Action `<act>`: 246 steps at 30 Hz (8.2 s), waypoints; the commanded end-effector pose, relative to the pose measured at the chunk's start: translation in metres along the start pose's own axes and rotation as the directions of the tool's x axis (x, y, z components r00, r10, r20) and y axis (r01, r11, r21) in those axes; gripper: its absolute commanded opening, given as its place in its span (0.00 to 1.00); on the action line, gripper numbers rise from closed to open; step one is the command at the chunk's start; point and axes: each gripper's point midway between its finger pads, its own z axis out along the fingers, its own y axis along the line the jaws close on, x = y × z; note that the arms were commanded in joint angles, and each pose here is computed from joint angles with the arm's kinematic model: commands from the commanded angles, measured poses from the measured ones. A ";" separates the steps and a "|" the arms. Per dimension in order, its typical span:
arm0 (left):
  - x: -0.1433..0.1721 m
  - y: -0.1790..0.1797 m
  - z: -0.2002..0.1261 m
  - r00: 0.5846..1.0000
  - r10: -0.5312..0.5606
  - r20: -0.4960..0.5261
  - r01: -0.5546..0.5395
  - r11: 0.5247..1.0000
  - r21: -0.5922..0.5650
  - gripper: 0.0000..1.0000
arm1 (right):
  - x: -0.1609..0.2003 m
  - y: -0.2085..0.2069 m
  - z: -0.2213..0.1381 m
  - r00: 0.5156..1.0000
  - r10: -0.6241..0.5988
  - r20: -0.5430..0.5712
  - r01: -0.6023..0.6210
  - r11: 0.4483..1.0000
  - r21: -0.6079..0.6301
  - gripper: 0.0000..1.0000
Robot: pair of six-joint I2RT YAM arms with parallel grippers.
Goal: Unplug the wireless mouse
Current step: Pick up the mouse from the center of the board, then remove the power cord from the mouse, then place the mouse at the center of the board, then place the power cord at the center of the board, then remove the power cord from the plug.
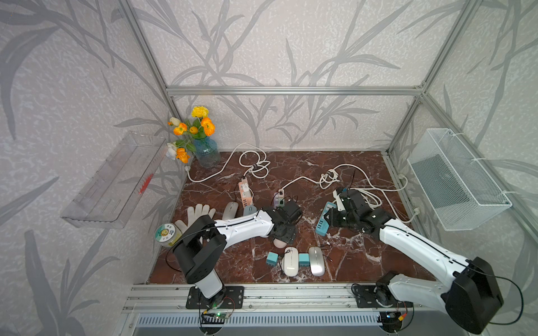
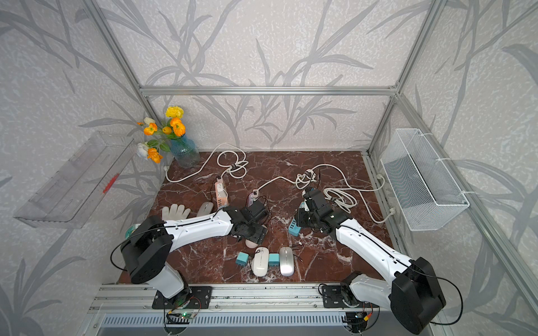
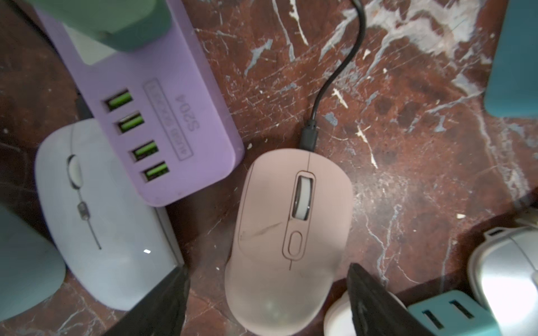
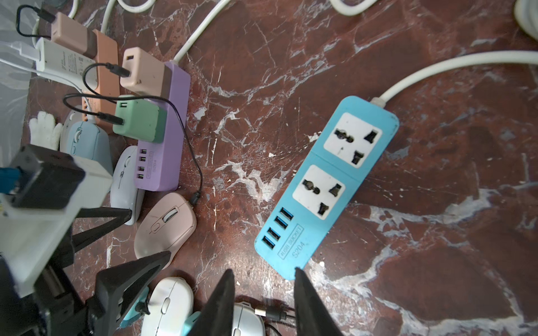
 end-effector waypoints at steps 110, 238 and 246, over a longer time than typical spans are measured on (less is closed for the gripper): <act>0.015 0.017 -0.073 0.986 -0.081 0.148 0.062 0.989 0.132 0.00 | -0.103 0.144 0.064 0.987 0.159 -0.030 -0.152 0.850 -0.505 0.00; -0.069 0.068 0.031 0.602 -0.796 0.053 0.610 0.502 0.612 0.00 | -0.050 0.148 0.141 0.956 -0.216 -0.200 0.266 0.925 0.271 0.37; -0.066 0.070 0.034 0.605 -0.795 0.045 0.624 0.509 0.594 0.00 | -0.041 0.145 0.151 0.952 -0.193 -0.237 0.253 0.933 0.257 0.31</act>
